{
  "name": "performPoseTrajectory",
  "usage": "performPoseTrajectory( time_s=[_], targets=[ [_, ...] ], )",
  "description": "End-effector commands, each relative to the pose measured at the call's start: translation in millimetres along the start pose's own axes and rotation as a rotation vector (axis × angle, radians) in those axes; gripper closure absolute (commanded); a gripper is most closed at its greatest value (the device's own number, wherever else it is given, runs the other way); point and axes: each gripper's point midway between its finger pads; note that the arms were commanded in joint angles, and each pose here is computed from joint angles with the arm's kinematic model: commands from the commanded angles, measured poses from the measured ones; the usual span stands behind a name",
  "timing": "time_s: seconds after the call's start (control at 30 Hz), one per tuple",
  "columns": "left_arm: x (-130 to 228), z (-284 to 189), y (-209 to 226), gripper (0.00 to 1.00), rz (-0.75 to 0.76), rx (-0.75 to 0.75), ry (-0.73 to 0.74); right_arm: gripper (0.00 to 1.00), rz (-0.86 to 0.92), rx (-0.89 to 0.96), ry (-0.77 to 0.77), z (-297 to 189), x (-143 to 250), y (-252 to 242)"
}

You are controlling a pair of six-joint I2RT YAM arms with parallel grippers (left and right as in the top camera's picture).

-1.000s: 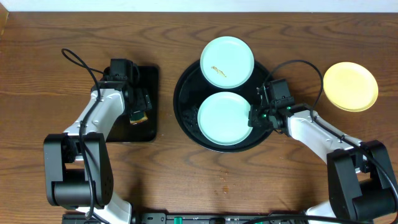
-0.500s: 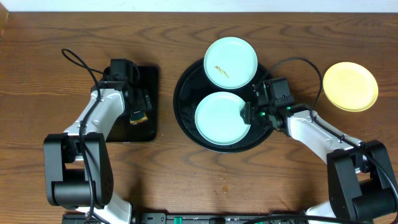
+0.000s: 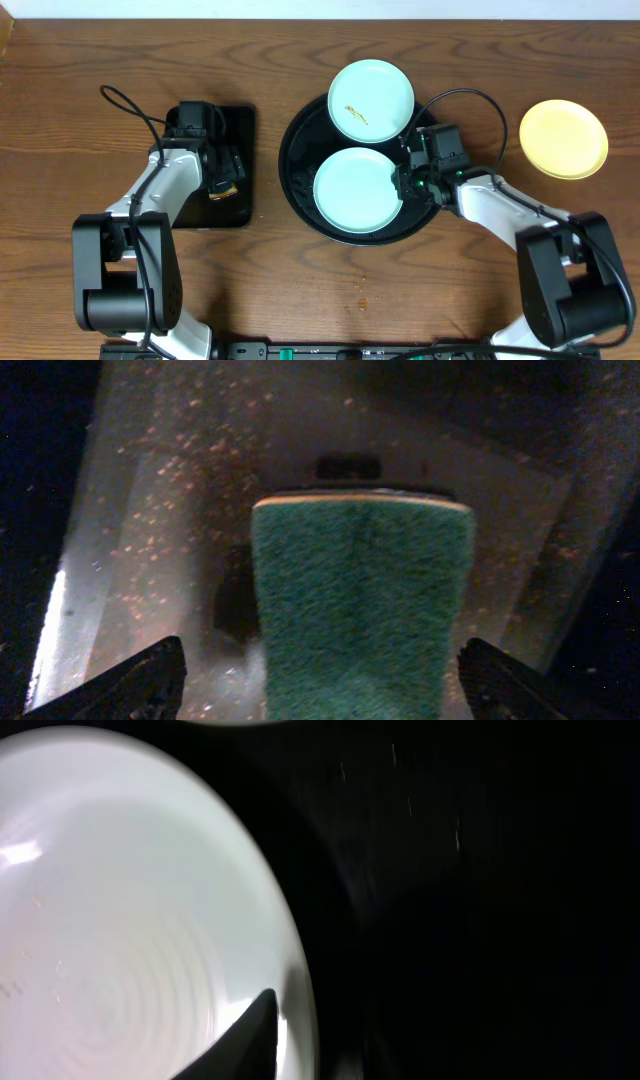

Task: Clean dirty plates on tray and stack at the side

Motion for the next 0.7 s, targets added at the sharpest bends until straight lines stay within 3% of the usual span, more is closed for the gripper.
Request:
performPoseTrajectory(
  time_s=[0.0,0.03,0.2,0.23,0.27,0.33,0.4,0.67],
  targets=[
    [6.8,5.3,-7.7,0.28,-0.006,0.044,0.029,0.81,-0.011,0.012,0.027,11.9,7.3,-4.5],
    [6.1,5.3,-8.1,0.35,-0.007,0.046,0.027,0.85,-0.013,0.012,0.024,12.1,6.7,-3.8],
    [9.6,6.7,-6.7,0.53,-0.006,0.042,0.035,0.93,-0.017,0.010,0.016,10.6,4.5,-2.2],
    [10.8,7.3,-6.1,0.61,-0.005,0.040,0.037,0.94,-0.017,0.010,0.016,10.6,4.5,-2.2],
    [10.8,7.5,-5.9,0.77,-0.005,0.040,0.036,0.96,-0.017,0.010,0.015,10.5,4.3,-2.1],
    [6.4,6.8,-7.7,0.86,-0.006,0.047,0.019,0.97,-0.017,0.009,0.015,10.5,4.3,-2.1],
    [-0.6,3.8,-10.3,0.92,0.013,0.058,-0.008,0.97,-0.017,0.009,0.015,10.5,4.3,-2.1],
    [-28.2,-37.0,-17.2,0.92,0.050,0.101,-0.133,0.98,-0.017,0.009,0.016,10.5,4.4,-2.1]
  ],
)
Point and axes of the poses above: each gripper's point midway between its finger pads, its own z axis out along the fingers, its own y axis along the line the jaws close on, x = y × z, and after that the axes turned 5 degrees about -z, right-handed
